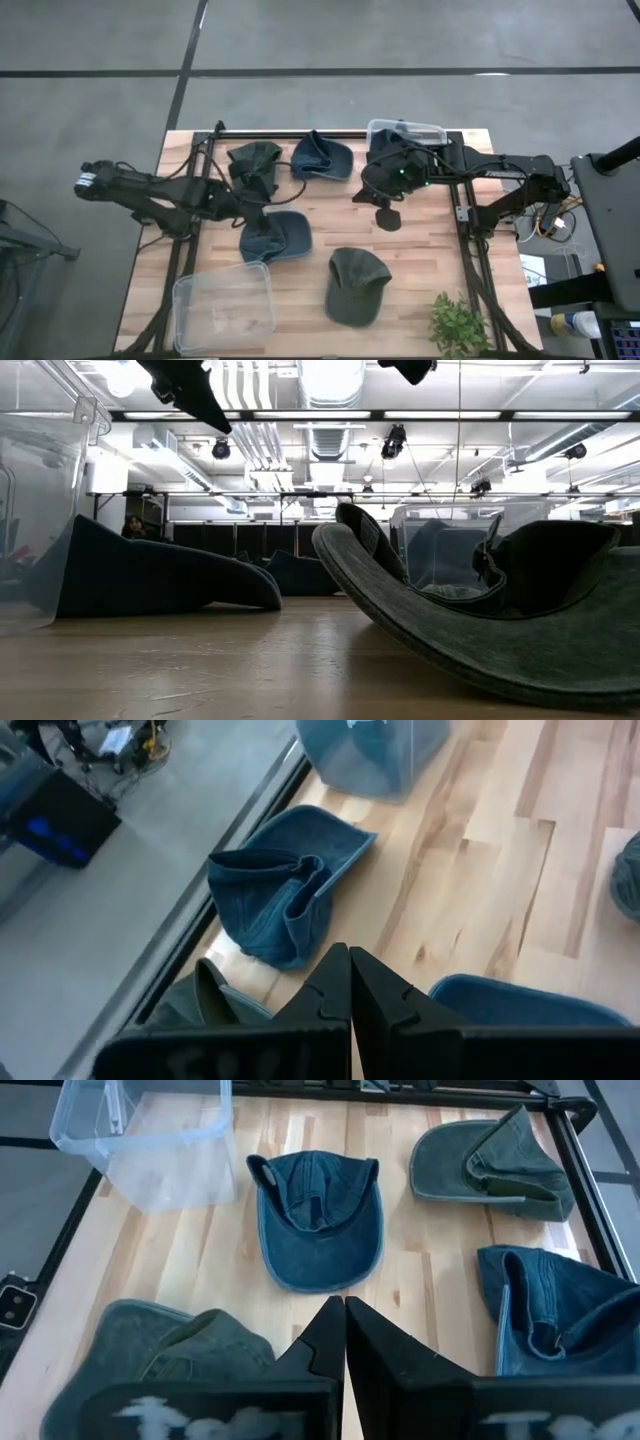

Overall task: Pick & Place hat
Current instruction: Put the bottom blue cap into the top transparent bin

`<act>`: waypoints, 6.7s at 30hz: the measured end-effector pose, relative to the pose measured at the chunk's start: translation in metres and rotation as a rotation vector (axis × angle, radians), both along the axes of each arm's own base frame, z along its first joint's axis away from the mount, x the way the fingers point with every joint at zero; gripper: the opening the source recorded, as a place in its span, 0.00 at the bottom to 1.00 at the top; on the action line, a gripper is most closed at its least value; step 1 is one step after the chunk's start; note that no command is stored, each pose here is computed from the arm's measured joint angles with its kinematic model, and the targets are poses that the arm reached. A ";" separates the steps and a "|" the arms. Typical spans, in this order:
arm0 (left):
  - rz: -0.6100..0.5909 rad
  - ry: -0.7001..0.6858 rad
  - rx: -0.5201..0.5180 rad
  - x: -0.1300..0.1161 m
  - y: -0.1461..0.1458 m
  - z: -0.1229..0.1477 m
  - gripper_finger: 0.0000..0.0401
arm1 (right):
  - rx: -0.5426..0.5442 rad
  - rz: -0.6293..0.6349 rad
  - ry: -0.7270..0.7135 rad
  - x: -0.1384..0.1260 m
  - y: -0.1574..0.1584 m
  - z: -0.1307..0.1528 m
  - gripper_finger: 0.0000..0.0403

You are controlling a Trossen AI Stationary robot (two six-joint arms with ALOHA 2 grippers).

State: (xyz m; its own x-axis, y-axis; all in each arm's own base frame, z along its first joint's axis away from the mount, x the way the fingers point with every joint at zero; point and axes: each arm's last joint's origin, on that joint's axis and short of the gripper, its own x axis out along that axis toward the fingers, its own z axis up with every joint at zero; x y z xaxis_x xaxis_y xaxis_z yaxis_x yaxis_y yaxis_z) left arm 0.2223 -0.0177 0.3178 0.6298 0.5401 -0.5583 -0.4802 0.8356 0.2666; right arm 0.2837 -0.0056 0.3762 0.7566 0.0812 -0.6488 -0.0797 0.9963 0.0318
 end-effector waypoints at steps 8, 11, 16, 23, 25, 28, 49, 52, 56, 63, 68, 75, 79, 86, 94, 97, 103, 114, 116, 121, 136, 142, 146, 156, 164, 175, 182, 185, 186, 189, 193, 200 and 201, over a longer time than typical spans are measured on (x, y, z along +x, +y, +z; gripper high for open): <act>0.004 -0.004 -0.039 0.001 0.004 -0.001 0.00 | -0.007 0.009 -0.009 0.000 0.000 0.001 0.02; 0.027 -0.018 -0.056 0.001 0.006 -0.001 0.02 | -0.008 0.010 -0.008 0.000 0.000 0.001 0.02; 0.046 -0.025 -0.063 0.001 0.008 -0.001 0.14 | -0.010 0.012 -0.009 0.000 0.000 0.001 0.02; 0.120 -0.010 -0.058 0.001 0.024 -0.005 0.32 | -0.008 0.013 -0.009 0.000 0.000 0.001 0.02; 0.128 0.013 -0.100 0.002 0.033 -0.010 0.33 | -0.004 0.014 -0.008 0.000 0.000 0.001 0.02; 0.127 0.049 -0.196 0.006 0.048 -0.018 0.34 | -0.003 0.015 -0.008 0.000 0.000 0.001 0.02; -0.140 0.433 -0.550 0.054 0.084 -0.105 0.34 | 0.005 0.009 -0.008 0.000 0.000 0.001 0.02; -0.143 0.466 -0.563 0.058 0.085 -0.115 0.34 | 0.013 0.001 -0.007 0.000 0.000 0.001 0.02; -0.158 0.499 -0.576 0.062 0.085 -0.124 0.34 | 0.017 -0.003 -0.007 0.000 0.000 0.001 0.02; -0.199 0.533 -0.623 0.066 0.085 -0.136 0.34 | 0.019 -0.004 -0.008 0.000 0.000 0.001 0.02; -0.247 0.549 -0.687 0.068 0.083 -0.144 0.34 | 0.020 -0.005 -0.008 0.000 0.000 0.001 0.02; -0.288 0.552 -0.713 0.070 0.083 -0.148 0.30 | 0.020 -0.006 -0.008 0.001 0.000 0.001 0.02; -0.296 0.542 -0.706 0.071 0.083 -0.146 0.17 | 0.020 -0.006 -0.009 0.001 0.000 0.001 0.02; -0.296 0.527 -0.711 0.072 0.083 -0.140 0.02 | 0.022 -0.008 -0.010 0.001 0.000 0.001 0.02; -0.273 0.508 -0.629 0.073 0.086 -0.092 0.01 | 0.022 -0.008 -0.010 0.001 0.000 0.001 0.02; -0.257 0.514 -0.565 0.069 0.087 -0.064 0.01 | 0.022 -0.008 -0.009 0.001 0.000 0.001 0.02; -0.250 0.452 -0.444 0.063 0.087 0.000 0.01 | 0.026 -0.011 -0.007 0.000 0.000 0.001 0.02; -0.270 0.141 -0.248 0.041 0.082 0.114 0.01 | 0.042 -0.025 -0.005 0.000 0.000 0.001 0.02; -0.278 0.107 -0.210 0.038 0.081 0.125 0.01 | 0.042 -0.025 -0.005 0.000 0.000 0.001 0.02; -0.298 0.060 -0.146 0.037 0.076 0.137 0.01 | 0.042 -0.025 -0.008 0.001 0.000 0.001 0.02; -0.309 0.105 -0.129 0.043 0.068 0.125 0.01 | 0.096 -0.089 -0.029 0.002 -0.002 0.003 0.22; -0.326 0.106 -0.128 0.044 0.064 0.125 0.01 | 0.080 -0.122 -0.116 0.006 -0.012 0.013 0.35; -0.330 0.108 -0.121 0.045 0.061 0.125 0.01 | -0.017 -0.182 -0.176 0.002 -0.019 0.031 0.41; -0.344 0.088 -0.091 0.047 0.057 0.127 0.01 | -0.099 -0.195 -0.207 0.015 -0.034 0.048 0.45; -0.357 0.078 -0.078 0.049 0.055 0.128 0.01 | -0.131 -0.166 -0.158 0.039 -0.044 0.046 0.47; -0.376 0.080 -0.072 0.049 0.052 0.128 0.01 | -0.133 -0.095 -0.019 0.080 -0.050 0.044 0.47; -0.384 0.086 -0.064 0.049 0.051 0.128 0.01 | -0.112 -0.078 0.053 0.102 -0.053 0.039 0.41; -0.384 0.087 -0.062 0.049 0.051 0.128 0.01 | -0.113 -0.078 0.049 0.105 -0.054 0.040 0.30; -0.384 0.086 -0.062 0.049 0.051 0.128 0.01 | -0.116 -0.075 0.051 0.106 -0.054 0.040 0.25; -0.382 0.084 -0.059 0.049 0.052 0.128 0.01 | -0.119 -0.071 0.050 0.103 -0.053 0.043 0.09; -0.380 0.068 -0.052 0.050 0.052 0.130 0.02 | -0.120 -0.089 0.040 0.099 -0.053 0.048 0.04; -0.371 0.036 -0.062 0.052 0.052 0.131 0.12 | -0.153 -0.123 0.064 0.093 -0.053 0.050 0.03; -0.369 0.028 -0.060 0.053 0.052 0.132 0.13 | -0.155 -0.125 0.066 0.093 -0.053 0.049 0.03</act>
State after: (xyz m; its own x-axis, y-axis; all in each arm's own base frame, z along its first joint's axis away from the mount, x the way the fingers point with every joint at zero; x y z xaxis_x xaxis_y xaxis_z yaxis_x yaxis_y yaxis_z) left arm 0.2748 0.0343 0.4498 0.7599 0.2451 -0.6020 -0.1366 0.9657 0.2208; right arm 0.3769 -0.0590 0.4256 0.7098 -0.1150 -0.6950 0.0418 0.9917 -0.1214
